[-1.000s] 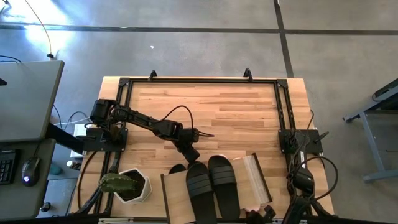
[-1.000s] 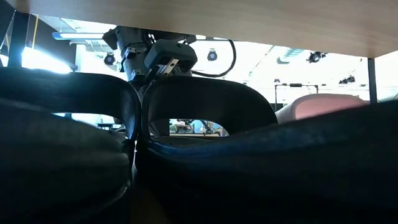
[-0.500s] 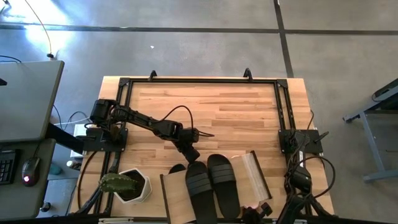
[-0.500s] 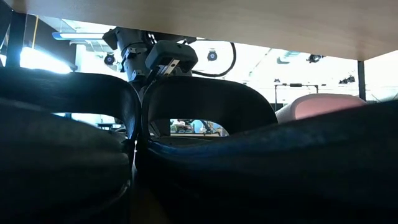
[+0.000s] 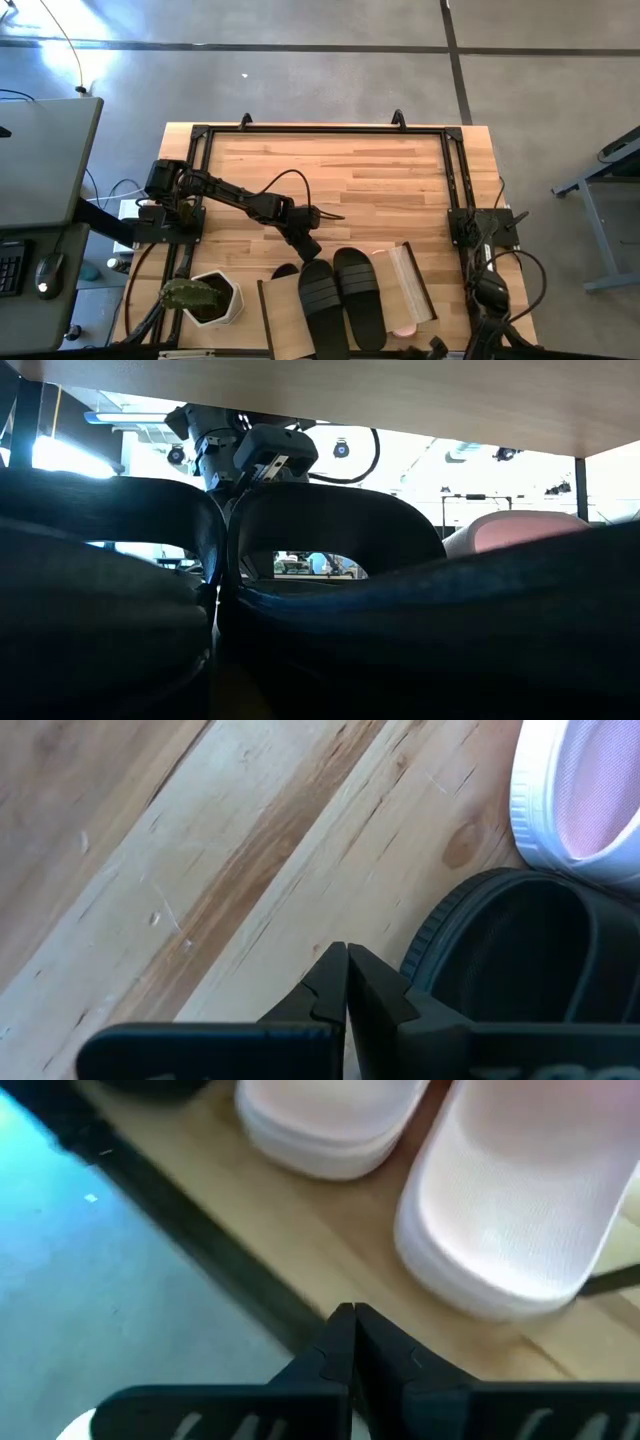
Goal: Pick and place slides into the shelf
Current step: Adjust the slippers under the shelf
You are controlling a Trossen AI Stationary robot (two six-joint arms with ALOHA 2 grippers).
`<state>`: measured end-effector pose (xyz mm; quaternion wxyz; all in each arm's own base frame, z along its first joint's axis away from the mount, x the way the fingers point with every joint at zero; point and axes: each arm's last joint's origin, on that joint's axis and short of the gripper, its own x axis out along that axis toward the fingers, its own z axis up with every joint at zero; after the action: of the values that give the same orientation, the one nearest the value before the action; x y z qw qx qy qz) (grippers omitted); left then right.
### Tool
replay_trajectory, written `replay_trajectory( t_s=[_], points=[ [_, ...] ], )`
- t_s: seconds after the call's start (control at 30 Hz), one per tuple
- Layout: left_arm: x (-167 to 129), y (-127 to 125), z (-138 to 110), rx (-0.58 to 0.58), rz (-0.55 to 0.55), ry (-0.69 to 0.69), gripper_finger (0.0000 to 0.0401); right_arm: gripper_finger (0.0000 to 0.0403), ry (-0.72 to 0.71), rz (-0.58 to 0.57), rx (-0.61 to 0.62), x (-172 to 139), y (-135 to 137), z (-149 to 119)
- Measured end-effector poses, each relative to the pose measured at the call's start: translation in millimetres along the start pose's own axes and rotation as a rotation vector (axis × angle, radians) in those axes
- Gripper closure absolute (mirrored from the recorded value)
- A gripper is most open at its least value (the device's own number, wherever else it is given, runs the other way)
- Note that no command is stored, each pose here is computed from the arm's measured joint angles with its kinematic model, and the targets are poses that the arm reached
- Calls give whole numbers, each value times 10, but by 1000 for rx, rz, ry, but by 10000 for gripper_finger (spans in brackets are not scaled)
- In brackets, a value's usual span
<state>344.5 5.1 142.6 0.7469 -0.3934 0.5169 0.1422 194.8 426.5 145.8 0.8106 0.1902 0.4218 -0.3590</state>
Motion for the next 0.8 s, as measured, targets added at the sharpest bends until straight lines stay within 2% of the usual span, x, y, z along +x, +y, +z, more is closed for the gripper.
replay_trajectory(
  t_s=[0.3,0.47,0.63,0.8],
  points=[
    [0,5,8,-3,17,-21,401,403,46,98,10,-359,-71,-69],
    [0,5,8,-2,17,-22,401,403,65,132,32,-543,-137,-6],
    [0,-7,11,0,-4,-15,401,403,97,120,94,-439,-132,-82],
    [1,-10,4,1,-15,1,401,403,123,166,143,-258,-71,-216]
  ],
)
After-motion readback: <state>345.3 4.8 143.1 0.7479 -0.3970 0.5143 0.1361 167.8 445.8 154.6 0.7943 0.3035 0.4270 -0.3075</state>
